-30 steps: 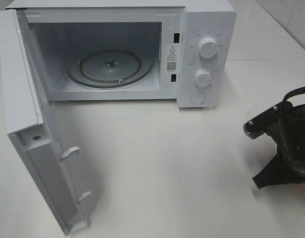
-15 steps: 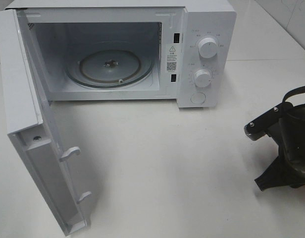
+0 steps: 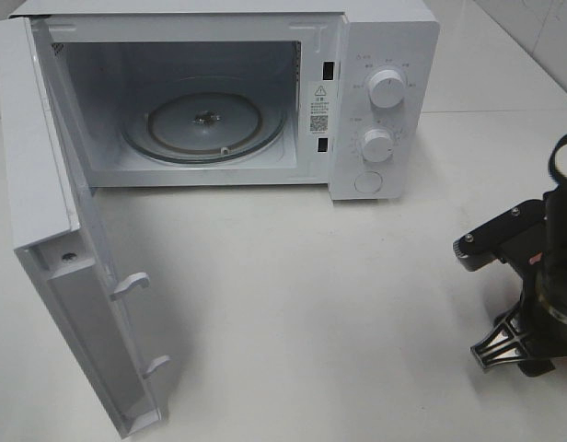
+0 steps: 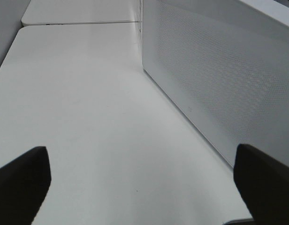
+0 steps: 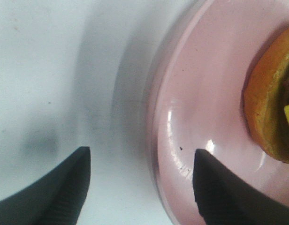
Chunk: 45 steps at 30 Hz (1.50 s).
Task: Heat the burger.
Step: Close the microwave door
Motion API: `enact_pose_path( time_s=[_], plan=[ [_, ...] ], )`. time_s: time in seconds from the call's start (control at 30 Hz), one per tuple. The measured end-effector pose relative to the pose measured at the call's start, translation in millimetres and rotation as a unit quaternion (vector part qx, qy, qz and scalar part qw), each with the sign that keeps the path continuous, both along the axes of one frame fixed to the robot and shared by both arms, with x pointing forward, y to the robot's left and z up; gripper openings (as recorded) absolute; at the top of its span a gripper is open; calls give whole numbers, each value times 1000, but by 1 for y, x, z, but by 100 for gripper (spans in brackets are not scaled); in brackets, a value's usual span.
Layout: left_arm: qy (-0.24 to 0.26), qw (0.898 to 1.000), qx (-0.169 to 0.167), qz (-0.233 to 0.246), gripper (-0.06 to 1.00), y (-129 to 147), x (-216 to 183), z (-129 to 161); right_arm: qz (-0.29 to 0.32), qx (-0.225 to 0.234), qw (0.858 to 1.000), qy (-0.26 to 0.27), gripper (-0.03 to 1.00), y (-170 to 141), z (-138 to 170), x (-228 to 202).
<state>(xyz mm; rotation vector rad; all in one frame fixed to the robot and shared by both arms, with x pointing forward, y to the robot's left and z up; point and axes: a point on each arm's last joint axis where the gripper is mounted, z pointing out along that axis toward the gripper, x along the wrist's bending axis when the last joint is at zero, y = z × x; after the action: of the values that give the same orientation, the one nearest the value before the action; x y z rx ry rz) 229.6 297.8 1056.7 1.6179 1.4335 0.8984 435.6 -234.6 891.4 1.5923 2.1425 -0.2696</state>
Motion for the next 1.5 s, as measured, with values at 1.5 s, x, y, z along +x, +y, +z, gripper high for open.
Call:
enact_pose_path(
  time_s=[1.5],
  plan=[
    [0, 1000, 0, 0, 98, 0, 0, 0, 131, 291, 938, -133, 74, -37, 182, -140]
  ],
)
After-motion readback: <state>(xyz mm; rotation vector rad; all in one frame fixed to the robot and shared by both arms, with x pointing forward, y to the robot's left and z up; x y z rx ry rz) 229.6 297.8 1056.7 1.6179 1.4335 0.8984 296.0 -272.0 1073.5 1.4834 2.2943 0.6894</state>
